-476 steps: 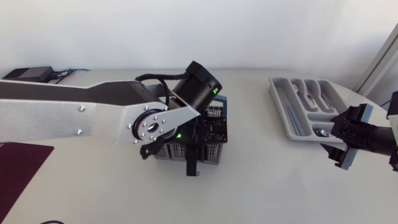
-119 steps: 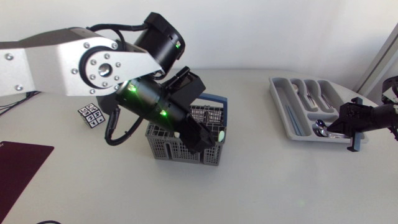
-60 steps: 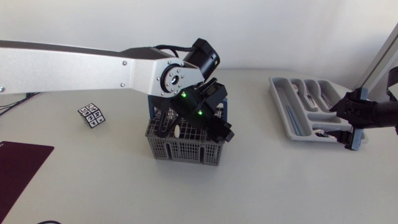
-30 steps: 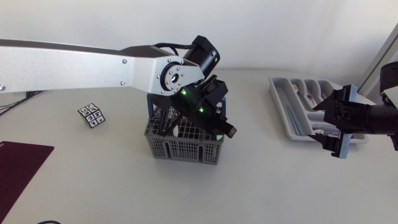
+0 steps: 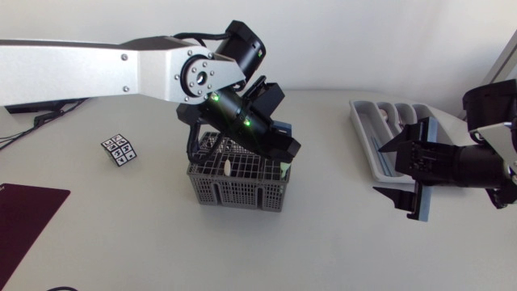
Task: Transfer all utensils from the basket to the drawer tray.
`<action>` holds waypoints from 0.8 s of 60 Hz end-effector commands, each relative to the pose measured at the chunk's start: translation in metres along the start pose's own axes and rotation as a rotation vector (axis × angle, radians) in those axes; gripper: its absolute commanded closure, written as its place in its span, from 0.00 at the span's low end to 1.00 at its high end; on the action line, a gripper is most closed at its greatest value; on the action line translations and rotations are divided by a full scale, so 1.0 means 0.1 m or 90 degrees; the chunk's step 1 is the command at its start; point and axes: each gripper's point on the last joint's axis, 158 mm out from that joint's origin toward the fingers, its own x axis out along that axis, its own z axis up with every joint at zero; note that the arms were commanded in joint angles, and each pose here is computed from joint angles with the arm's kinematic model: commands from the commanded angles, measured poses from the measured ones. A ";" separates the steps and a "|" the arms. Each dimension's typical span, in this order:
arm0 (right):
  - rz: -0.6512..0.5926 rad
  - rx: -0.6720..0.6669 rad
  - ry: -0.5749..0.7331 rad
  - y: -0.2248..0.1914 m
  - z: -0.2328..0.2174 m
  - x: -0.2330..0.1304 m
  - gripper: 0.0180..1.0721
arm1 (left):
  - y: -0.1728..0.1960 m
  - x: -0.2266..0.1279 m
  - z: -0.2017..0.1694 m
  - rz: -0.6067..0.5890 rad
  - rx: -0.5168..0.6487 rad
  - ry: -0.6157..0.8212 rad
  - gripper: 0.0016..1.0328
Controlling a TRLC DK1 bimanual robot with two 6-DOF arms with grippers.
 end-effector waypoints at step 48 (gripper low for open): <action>0.107 0.106 -0.187 0.32 1.71 -0.14 0.08 | -0.39 -0.88 0.44 -0.137 -0.067 -0.076 0.95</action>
